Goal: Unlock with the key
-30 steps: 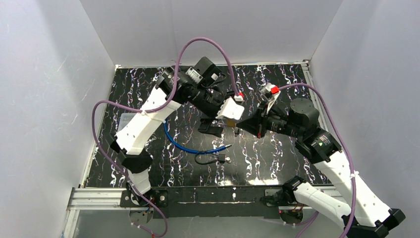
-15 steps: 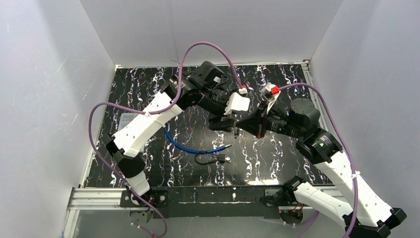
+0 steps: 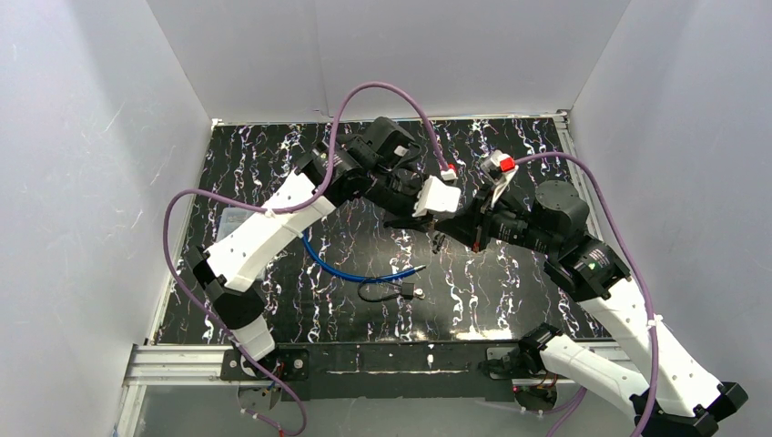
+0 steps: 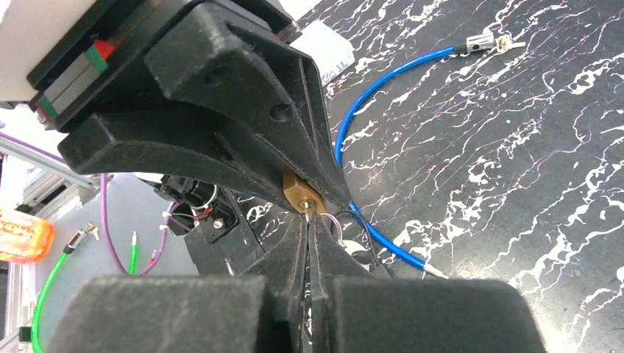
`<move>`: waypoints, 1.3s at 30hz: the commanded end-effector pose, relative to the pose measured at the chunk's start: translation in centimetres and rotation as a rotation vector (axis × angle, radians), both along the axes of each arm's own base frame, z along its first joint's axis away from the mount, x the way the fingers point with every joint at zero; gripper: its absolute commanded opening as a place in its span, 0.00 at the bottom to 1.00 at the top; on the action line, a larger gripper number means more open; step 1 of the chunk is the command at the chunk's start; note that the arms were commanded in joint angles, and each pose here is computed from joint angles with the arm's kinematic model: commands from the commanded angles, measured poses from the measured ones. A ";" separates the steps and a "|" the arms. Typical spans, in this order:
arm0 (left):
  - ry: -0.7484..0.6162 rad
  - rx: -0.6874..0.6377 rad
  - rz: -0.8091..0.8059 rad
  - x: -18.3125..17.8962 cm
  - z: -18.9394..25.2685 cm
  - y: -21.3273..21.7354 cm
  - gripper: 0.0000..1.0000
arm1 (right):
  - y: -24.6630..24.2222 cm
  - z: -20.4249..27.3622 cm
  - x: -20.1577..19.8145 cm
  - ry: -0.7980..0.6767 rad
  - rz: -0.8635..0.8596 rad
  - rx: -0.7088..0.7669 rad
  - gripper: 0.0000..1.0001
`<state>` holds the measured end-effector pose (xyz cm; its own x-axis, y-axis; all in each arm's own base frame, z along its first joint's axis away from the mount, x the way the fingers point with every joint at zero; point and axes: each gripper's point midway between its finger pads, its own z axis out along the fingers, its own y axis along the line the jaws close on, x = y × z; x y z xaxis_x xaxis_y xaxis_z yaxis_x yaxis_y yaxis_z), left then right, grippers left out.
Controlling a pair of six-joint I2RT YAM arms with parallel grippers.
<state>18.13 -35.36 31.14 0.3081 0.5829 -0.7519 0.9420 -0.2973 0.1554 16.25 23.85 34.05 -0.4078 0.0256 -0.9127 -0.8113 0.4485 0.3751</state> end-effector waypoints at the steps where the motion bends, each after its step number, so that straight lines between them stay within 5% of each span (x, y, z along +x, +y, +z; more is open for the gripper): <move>1: -0.155 -0.051 -0.049 -0.7 2.3 0.7 0.10 | 0.1 2.3 -0.2 -0.037 -0.007 0.081 0.01; 17: -0.533 -0.109 -0.172 -1.0 3.5 -0.4 0.00 | 1.0 1.2 1.0 0.114 -0.074 0.185 0.01; 21: -0.497 -0.059 -0.119 -0.5 1.7 0.3 0.00 | 1.1 0.9 1.3 0.138 -0.085 0.158 0.02; 23: -0.420 -0.036 -0.079 -0.3 0.7 0.7 0.00 | 1.0 0.5 1.4 0.151 -0.094 0.129 0.11; 29: -0.272 -0.030 0.002 -0.1 -0.4 1.5 0.00 | 0.0 1.4 1.2 0.105 -0.111 0.118 0.63; 39: -0.105 -0.055 0.007 -1.6 1.1 1.1 0.00 | 0.9 2.9 0.2 0.073 -0.018 0.143 0.79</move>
